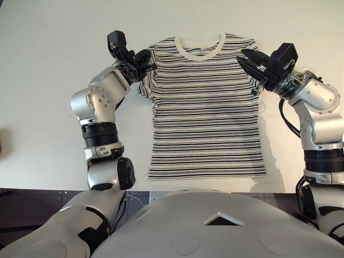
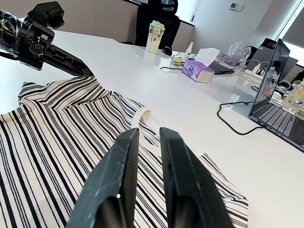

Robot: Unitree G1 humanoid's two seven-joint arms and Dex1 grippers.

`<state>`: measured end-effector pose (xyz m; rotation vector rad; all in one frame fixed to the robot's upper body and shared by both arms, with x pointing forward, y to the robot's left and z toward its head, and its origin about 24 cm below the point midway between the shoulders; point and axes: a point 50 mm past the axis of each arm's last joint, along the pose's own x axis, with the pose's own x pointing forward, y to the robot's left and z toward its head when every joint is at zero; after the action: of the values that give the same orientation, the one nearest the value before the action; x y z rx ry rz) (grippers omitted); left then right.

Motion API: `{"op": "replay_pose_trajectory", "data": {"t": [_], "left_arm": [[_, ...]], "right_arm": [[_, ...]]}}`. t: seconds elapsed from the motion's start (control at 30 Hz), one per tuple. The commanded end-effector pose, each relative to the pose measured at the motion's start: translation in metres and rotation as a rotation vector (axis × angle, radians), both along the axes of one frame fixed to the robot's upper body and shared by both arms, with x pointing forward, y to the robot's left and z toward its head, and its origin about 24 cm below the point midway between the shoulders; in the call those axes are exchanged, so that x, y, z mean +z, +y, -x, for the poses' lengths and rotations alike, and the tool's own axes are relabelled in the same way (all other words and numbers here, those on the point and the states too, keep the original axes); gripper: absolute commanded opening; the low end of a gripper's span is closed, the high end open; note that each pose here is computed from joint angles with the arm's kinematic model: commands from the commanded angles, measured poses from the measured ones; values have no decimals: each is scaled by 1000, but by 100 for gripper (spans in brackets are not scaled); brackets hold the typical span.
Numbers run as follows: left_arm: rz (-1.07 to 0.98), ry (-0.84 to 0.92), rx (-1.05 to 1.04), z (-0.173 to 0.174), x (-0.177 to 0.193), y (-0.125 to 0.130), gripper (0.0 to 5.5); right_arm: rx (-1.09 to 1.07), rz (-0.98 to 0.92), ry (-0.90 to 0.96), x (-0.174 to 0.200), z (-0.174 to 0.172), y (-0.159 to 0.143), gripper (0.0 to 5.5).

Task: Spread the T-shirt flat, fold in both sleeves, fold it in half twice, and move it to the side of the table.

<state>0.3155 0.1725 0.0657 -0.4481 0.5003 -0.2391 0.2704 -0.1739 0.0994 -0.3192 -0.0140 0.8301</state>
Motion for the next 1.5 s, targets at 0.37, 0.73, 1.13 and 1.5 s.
{"op": "replay_pose_trajectory", "data": {"t": [0.37, 0.73, 1.13, 1.5], "left_arm": [[-107, 11, -99, -18, -15, -47, 65], [-229, -370, -145, 3, 61, -10, 113], [-718, -349, -457, 77, -14, 2, 113], [-859, -177, -674, 87, -56, -2, 113]], "right_arm": [[12, 24, 21, -12, -1, 9, 81], [-131, 10, 65, -20, 3, -20, 81], [-299, -50, 124, -23, 0, -54, 81], [-460, -8, 257, -45, -6, -74, 81]]}}
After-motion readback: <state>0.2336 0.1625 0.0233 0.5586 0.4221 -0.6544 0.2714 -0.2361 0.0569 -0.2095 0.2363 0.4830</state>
